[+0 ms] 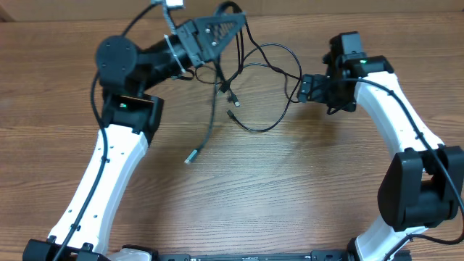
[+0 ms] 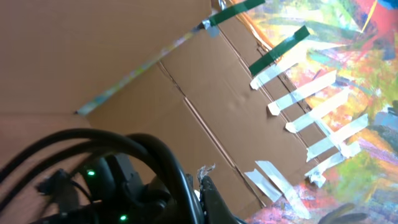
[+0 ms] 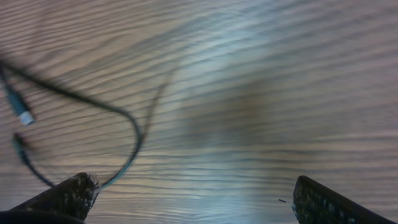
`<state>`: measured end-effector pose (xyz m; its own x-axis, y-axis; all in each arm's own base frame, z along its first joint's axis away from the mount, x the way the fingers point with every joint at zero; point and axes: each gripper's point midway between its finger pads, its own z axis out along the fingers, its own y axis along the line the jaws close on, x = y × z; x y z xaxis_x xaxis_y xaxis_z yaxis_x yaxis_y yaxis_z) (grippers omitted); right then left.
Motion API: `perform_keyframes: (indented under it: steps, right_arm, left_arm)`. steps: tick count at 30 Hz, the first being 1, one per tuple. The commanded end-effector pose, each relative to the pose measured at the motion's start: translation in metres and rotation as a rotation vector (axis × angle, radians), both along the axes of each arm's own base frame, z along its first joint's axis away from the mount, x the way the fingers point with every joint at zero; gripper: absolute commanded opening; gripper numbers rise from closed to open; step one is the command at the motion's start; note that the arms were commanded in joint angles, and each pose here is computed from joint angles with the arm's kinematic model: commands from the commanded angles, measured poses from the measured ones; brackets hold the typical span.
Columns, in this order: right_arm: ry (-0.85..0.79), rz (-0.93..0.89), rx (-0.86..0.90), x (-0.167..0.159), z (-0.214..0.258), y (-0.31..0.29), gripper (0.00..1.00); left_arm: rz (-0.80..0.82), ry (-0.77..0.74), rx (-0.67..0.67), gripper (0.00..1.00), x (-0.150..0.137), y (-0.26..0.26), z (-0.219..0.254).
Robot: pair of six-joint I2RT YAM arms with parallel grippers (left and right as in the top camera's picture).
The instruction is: Untangle cables
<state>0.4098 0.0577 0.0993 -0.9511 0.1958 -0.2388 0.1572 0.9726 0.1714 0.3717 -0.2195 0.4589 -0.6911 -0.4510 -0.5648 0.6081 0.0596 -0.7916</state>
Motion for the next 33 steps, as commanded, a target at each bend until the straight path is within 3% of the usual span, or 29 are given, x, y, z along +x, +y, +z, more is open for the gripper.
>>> perform_keyframes:
  steps: [1, 16, 33]
  right_arm:
    - [0.038, -0.088, -0.032, -0.002, -0.009, -0.033, 1.0]
    - [0.108, -0.304, -0.045, -0.023, -0.012, -0.124, 1.0]
    - [0.127, -0.273, -0.087, -0.032, -0.013, -0.141, 1.0]
  left_arm:
    - [-0.005, -0.009, 0.002, 0.04, -0.002, 0.02, 0.008]
    - [0.131, 0.018, 0.011, 0.04, 0.023, 0.085, 0.004]
    - [0.27, 0.02, -0.011, 0.04, 0.04, 0.127, 0.007]
